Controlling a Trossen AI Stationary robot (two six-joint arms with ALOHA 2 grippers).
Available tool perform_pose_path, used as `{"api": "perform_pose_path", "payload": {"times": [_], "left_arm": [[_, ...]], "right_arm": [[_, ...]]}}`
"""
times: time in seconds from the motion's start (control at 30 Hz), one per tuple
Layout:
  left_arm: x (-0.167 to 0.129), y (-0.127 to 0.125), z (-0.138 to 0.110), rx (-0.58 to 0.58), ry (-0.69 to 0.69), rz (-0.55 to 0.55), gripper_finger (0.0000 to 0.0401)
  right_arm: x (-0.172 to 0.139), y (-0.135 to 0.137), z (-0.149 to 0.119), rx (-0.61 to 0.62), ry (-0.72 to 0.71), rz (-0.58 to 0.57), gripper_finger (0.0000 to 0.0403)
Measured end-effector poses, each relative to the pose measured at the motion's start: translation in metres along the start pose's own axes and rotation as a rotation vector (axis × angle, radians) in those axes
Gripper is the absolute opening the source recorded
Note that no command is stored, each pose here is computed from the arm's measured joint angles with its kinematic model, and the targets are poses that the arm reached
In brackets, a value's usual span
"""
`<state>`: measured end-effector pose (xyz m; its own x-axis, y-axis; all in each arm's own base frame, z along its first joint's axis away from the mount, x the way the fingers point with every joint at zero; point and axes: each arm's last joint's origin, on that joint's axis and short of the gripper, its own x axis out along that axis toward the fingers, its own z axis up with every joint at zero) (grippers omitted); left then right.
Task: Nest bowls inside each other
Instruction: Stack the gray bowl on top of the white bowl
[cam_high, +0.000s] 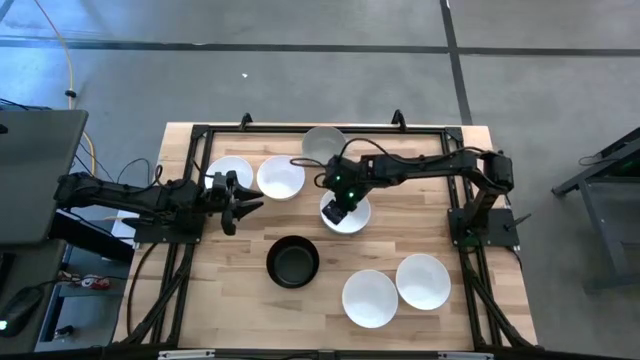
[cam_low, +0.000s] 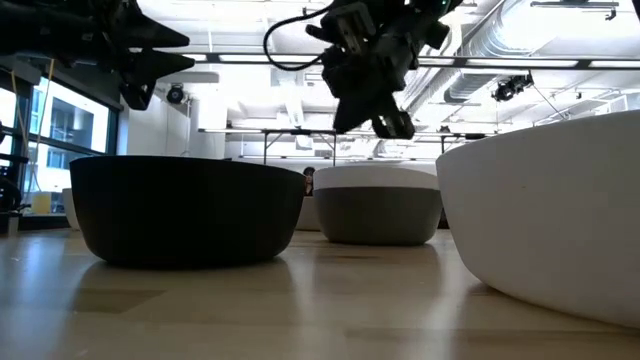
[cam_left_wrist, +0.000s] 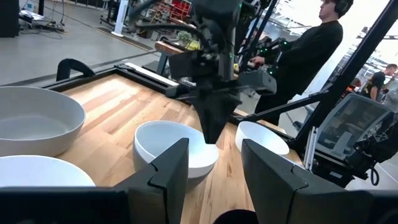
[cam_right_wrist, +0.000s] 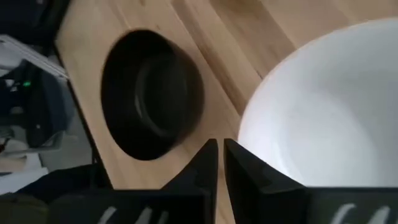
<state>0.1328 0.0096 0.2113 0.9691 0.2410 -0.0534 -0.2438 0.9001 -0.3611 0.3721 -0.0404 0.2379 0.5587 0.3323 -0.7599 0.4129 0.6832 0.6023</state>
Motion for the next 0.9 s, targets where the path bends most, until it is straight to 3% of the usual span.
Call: {"api": "perform_pose_path", "payload": {"times": [0.17,0.3,0.63,0.9], "left_arm": [[0.000,0.000,0.000,0.027,-0.002,0.005,0.0136],[0.000,0.000,0.000,0.043,-0.003,0.006,0.0136],[0.000,0.001,0.003,0.063,-0.053,0.064,0.0136],[0.000,0.002,0.004,0.090,-0.062,0.095,0.0136]], "right_arm": [[-0.012,0.004,0.018,-0.059,-0.070,0.088,0.0018],[-0.032,0.016,0.039,-0.200,-0.164,0.203,0.0018],[-0.106,0.012,0.087,-0.418,-0.390,0.142,0.0018],[-0.164,0.031,0.108,-0.693,-0.597,0.102,0.0018]]}}
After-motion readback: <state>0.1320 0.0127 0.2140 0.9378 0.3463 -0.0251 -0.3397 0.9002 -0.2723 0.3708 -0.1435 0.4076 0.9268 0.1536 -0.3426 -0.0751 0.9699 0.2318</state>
